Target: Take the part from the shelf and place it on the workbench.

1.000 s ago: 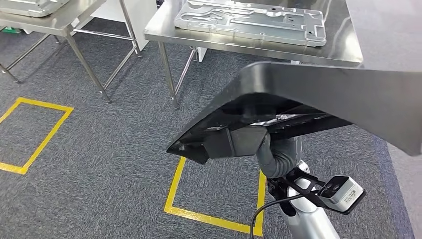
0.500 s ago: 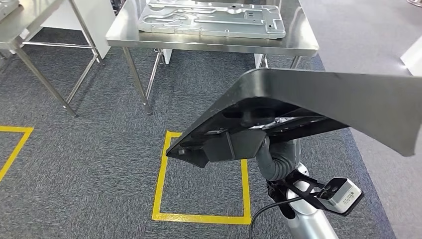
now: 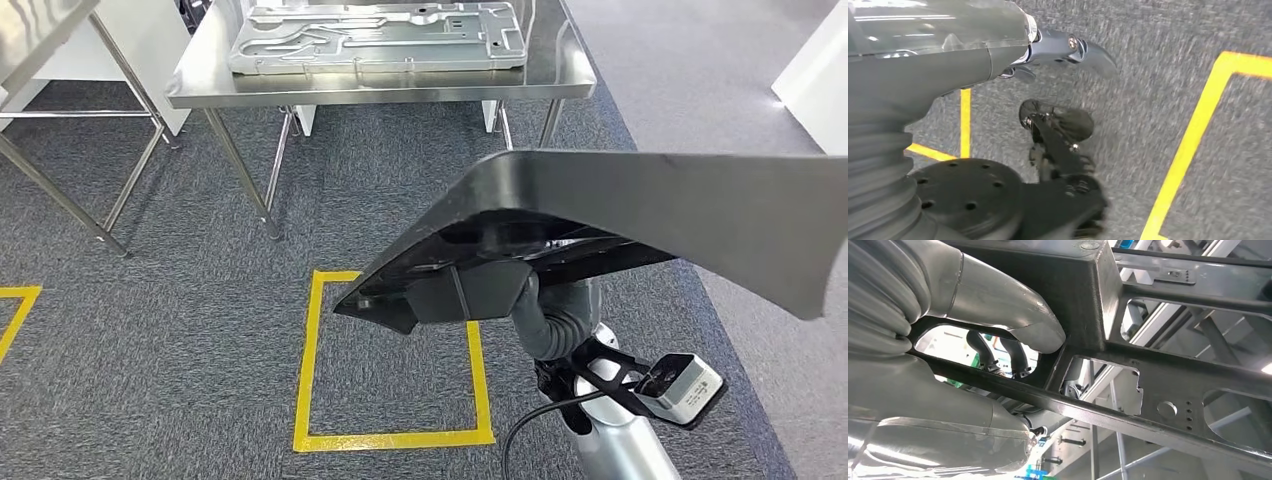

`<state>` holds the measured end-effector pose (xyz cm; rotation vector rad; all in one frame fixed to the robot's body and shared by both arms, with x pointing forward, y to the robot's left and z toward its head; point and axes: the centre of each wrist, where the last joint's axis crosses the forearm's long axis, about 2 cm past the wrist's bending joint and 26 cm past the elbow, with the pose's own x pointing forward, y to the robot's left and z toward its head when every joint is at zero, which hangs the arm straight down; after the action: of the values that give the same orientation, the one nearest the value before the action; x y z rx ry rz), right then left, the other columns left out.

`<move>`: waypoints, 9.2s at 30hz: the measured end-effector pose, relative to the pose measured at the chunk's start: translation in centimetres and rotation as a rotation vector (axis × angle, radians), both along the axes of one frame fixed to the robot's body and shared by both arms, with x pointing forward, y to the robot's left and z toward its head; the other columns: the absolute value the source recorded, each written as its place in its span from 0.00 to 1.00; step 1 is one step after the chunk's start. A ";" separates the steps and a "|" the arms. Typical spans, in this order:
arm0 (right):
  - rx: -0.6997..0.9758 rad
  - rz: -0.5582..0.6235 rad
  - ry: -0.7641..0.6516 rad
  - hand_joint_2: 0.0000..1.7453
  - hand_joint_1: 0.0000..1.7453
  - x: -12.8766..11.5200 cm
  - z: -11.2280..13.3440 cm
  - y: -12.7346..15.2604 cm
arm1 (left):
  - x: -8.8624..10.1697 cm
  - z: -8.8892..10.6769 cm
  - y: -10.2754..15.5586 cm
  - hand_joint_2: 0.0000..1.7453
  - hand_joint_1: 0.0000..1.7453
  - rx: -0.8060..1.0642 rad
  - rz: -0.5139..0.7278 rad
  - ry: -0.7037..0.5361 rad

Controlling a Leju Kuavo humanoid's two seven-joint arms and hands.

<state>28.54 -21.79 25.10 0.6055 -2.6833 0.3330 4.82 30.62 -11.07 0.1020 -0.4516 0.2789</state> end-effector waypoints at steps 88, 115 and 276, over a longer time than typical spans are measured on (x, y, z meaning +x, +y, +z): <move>0.021 -0.005 -0.016 1.00 1.00 -1.4 0.4 0.1 | 0.1 0.0 0.7 1.00 0.00 0.008 0.019 -0.011; -0.012 -0.047 -0.005 1.00 1.00 -1.0 0.4 -0.1 | 0.1 0.0 0.5 1.00 0.00 -0.002 0.027 -0.014; -0.455 -1.704 0.420 0.00 0.00 -14.4 -13.8 -24.6 | -0.6 -0.1 -0.6 0.00 0.00 -0.018 0.042 -0.164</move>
<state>14.18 -46.38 11.27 -1.4728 -1.7290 0.2147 4.20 30.04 -11.16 0.0710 -0.6097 0.3336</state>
